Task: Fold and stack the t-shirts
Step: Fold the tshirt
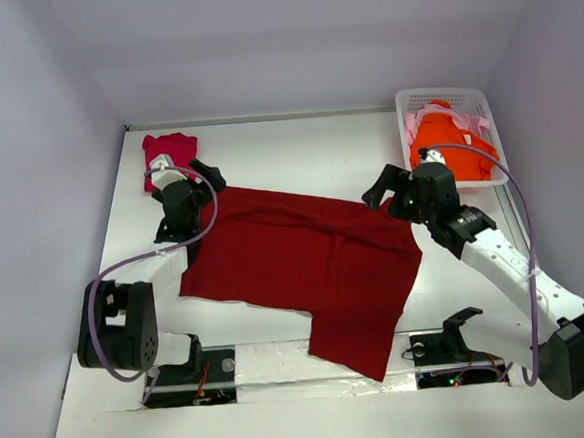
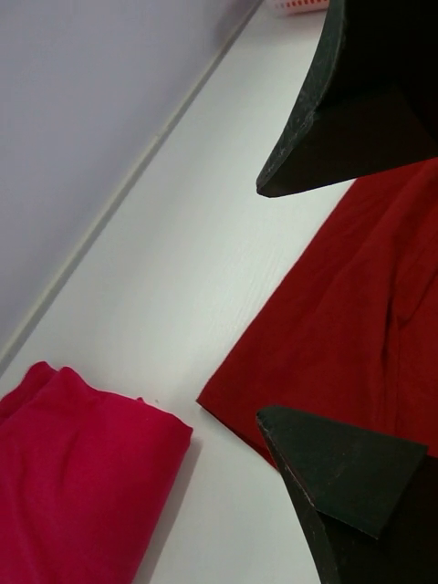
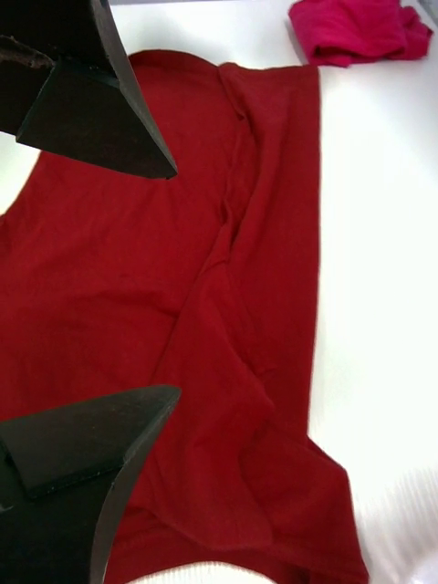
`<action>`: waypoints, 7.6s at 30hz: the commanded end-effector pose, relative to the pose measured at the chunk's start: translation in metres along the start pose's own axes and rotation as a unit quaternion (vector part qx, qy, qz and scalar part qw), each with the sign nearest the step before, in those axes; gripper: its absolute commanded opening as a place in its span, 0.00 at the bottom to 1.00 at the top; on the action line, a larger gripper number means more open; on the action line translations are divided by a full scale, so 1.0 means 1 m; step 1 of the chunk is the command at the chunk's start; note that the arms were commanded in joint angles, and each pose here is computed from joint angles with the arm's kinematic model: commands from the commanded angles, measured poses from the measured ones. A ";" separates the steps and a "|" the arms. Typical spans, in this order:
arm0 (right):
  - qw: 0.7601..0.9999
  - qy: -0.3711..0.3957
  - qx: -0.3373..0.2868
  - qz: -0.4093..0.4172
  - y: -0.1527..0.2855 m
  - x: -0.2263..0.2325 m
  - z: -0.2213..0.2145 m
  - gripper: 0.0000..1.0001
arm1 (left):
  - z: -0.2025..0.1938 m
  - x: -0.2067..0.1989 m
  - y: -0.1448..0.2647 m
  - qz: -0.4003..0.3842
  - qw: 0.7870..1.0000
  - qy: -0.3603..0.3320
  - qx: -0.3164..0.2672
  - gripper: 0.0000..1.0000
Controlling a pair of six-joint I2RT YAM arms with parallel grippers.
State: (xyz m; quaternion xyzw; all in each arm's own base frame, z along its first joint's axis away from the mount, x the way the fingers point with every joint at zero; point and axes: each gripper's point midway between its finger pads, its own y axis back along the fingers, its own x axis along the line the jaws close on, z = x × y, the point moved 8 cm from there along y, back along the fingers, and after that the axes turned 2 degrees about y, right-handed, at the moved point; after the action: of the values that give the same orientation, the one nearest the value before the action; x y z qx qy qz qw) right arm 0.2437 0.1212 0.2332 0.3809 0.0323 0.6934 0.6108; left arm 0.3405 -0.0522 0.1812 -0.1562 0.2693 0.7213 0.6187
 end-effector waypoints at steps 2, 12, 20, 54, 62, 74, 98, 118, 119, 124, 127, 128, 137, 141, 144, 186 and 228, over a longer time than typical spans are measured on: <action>1.000 -0.011 0.001 0.025 -0.009 0.009 -0.006 0.99 | 0.007 -0.013 -0.018 -0.030 0.999 -0.004 -0.010 0.99; 1.000 -0.013 0.007 0.004 -0.021 0.008 -0.005 0.98 | 0.005 -0.029 -0.048 -0.051 0.999 0.000 0.016 0.99; 0.999 -0.027 0.025 0.005 -0.029 0.004 -0.017 0.98 | -0.009 -0.033 -0.065 -0.070 0.996 0.002 0.053 0.99; 0.999 0.005 0.051 0.016 -0.087 0.026 -0.013 0.94 | -0.045 -0.065 -0.104 -0.185 0.976 0.030 0.115 0.99; 0.998 0.010 0.065 0.020 -0.108 0.029 -0.016 0.94 | -0.071 -0.077 -0.115 -0.214 0.965 0.043 0.148 0.99; 0.995 -0.003 0.094 0.016 -0.108 0.022 -0.032 0.95 | -0.085 -0.077 -0.103 -0.202 0.964 0.035 0.171 0.99; 0.988 -0.040 0.152 0.005 -0.059 0.014 -0.090 0.96 | -0.071 -0.077 -0.089 -0.200 0.968 0.024 0.153 0.99; 0.996 -0.021 0.080 -0.010 -0.032 0.039 -0.044 0.99 | -0.068 -0.077 -0.084 -0.200 0.968 0.022 0.147 0.99; 0.997 -0.018 0.079 -0.009 -0.035 0.042 -0.042 0.99 | -0.068 -0.077 -0.083 -0.201 0.968 0.022 0.147 0.99; 0.996 -0.002 0.092 0.005 -0.060 0.056 -0.040 0.99 | -0.067 -0.075 -0.081 -0.198 0.969 0.018 0.145 0.99; 0.994 -0.001 0.110 0.009 -0.080 0.057 -0.050 0.99 | -0.069 -0.074 -0.083 -0.195 0.969 0.015 0.148 0.99; 0.992 0.000 0.125 0.008 -0.088 0.055 -0.058 0.99 | -0.069 -0.074 -0.084 -0.193 0.970 0.014 0.149 0.99; 0.989 -0.007 0.145 0.000 -0.102 0.044 -0.079 0.99 | -0.073 -0.072 -0.085 -0.194 0.969 0.014 0.150 0.99; 0.989 -0.017 0.149 -0.001 -0.094 0.037 -0.085 0.99 | -0.072 -0.072 -0.083 -0.195 0.969 0.013 0.150 0.99; 0.987 -0.029 0.155 -0.002 -0.085 0.029 -0.093 0.99 | -0.072 -0.071 -0.082 -0.193 0.970 0.013 0.150 0.99; 0.996 0.015 0.083 0.022 -0.073 0.088 -0.028 1.00 | -0.123 -0.073 -0.037 -0.215 0.949 0.059 0.225 0.99; 0.985 0.006 0.168 -0.038 -0.051 0.040 -0.086 1.00 | -0.118 -0.101 0.049 -0.178 0.946 -0.012 0.272 0.94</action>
State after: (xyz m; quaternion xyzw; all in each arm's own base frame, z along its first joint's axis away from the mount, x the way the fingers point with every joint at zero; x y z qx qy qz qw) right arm 0.2541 0.2079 0.1756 0.4622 0.1458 0.6757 0.5555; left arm 0.3079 -0.2071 0.1547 -0.0441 0.4160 0.4968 0.7604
